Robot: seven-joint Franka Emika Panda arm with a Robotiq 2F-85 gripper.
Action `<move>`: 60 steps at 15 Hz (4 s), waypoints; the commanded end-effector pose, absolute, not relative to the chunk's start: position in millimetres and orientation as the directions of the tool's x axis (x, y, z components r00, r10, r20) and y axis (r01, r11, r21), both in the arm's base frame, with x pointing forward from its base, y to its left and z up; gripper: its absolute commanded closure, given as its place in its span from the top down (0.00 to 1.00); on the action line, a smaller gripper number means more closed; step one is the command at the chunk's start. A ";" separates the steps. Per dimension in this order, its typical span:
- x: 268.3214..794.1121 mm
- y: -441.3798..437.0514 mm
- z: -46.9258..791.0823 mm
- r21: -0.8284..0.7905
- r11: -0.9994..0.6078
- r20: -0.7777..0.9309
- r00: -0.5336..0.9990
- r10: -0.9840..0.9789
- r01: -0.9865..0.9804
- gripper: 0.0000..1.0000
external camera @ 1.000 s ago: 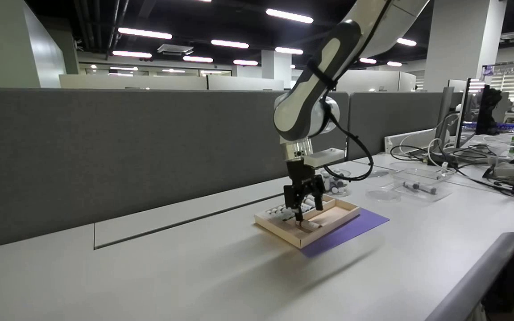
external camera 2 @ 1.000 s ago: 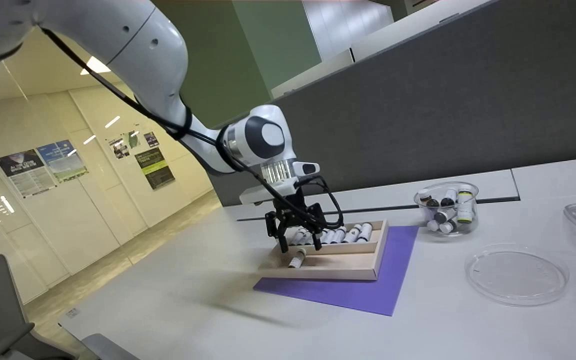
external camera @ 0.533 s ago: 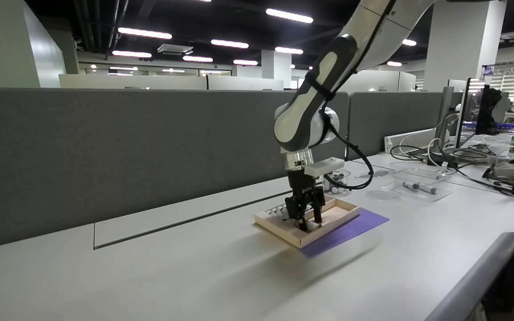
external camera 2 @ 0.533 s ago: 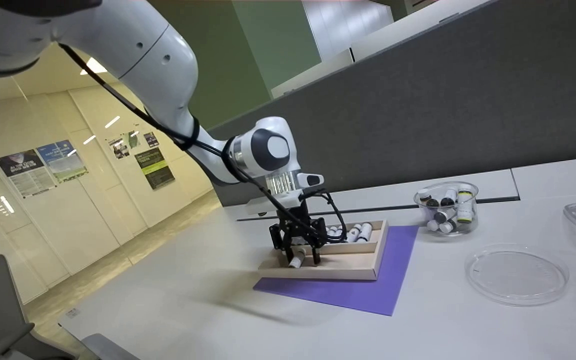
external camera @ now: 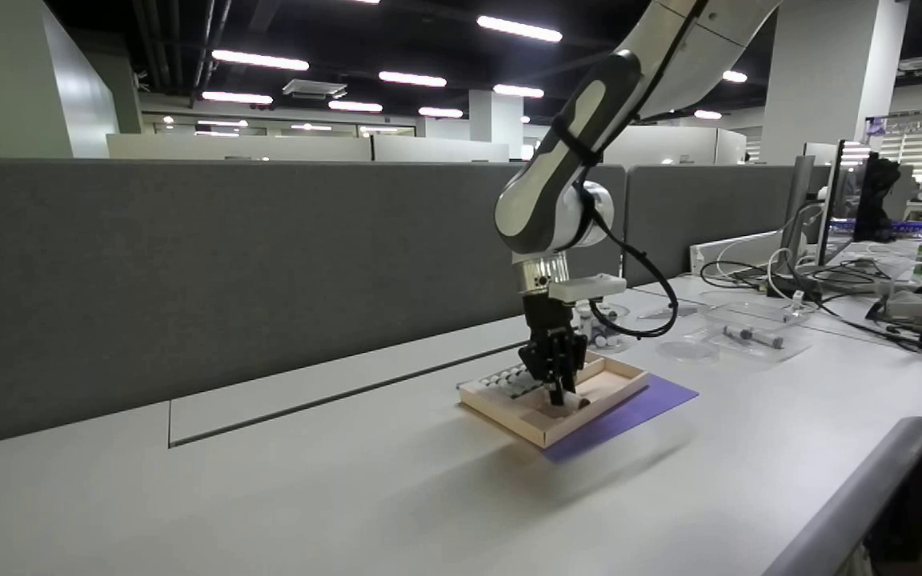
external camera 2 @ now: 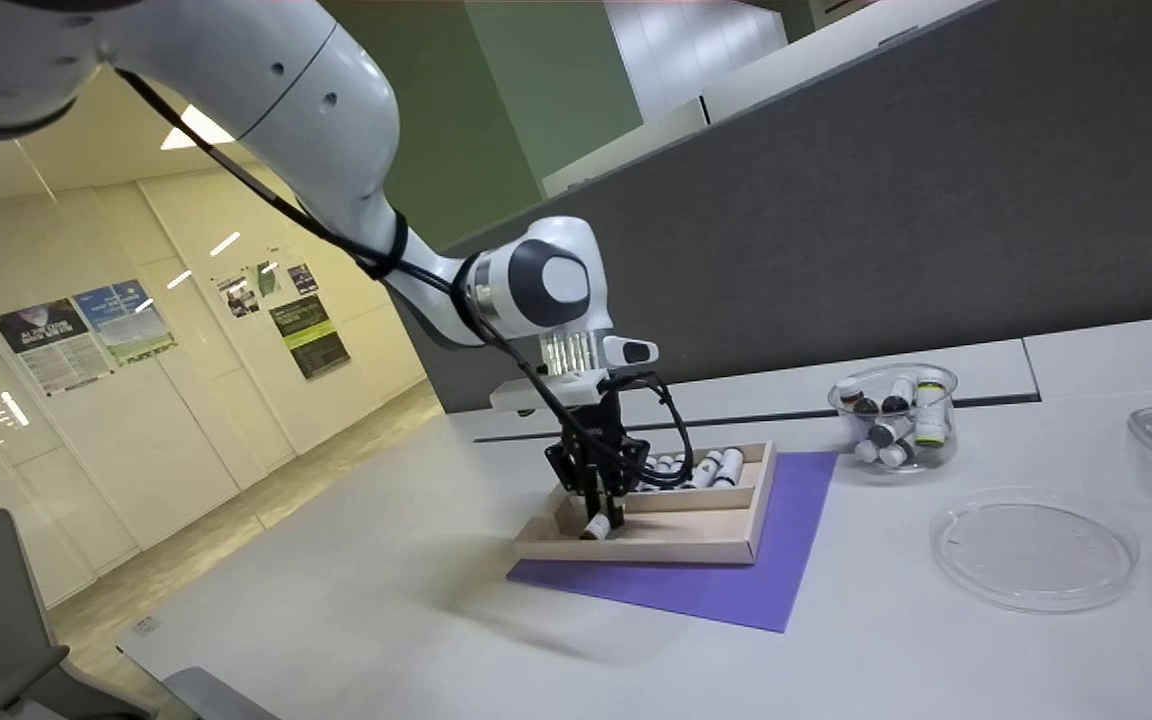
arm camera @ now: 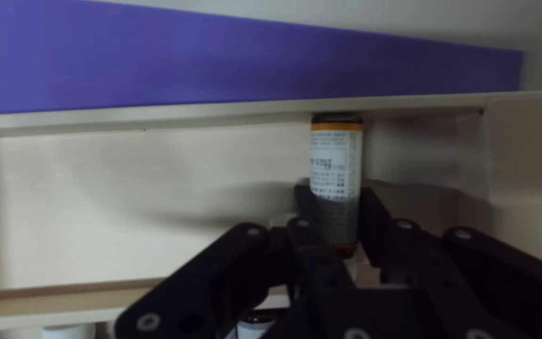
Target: Take the object in the lower segment of the box and put it in the plastic container
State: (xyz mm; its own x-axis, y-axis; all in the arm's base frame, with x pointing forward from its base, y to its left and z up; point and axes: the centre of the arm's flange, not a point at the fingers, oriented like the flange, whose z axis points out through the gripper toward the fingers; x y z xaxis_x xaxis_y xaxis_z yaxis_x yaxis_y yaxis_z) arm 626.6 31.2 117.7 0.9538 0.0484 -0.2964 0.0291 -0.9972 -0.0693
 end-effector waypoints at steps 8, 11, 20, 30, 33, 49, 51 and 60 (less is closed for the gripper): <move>545.3 -106.2 223.0 -0.119 -0.915 -0.346 0.880 -0.326 -0.385 0.05; 511.2 -142.5 239.8 -0.043 -0.884 -0.301 0.849 -0.434 -0.466 0.05; 480.9 -243.8 251.8 0.199 -0.773 0.089 0.797 -0.598 -0.602 0.05; 484.1 -262.7 251.7 0.233 -0.740 0.122 0.774 -0.621 -0.631 0.20; 486.1 -270.2 252.4 0.240 -0.721 0.137 0.758 -0.638 -0.650 0.05; 505.1 -467.3 278.7 -0.009 -0.300 0.424 0.268 -0.865 -0.954 0.05; 512.4 -472.4 275.8 -0.021 -0.288 0.425 0.252 -0.870 -0.957 0.45; 515.9 -455.8 298.2 -0.032 -0.339 0.424 0.294 -0.857 -0.940 0.79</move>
State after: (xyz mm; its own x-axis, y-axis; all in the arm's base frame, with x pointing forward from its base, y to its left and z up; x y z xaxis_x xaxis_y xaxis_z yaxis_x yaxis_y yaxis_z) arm 515.9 -455.8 298.3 0.2940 -0.8568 0.4236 -0.9403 -0.3387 -0.0324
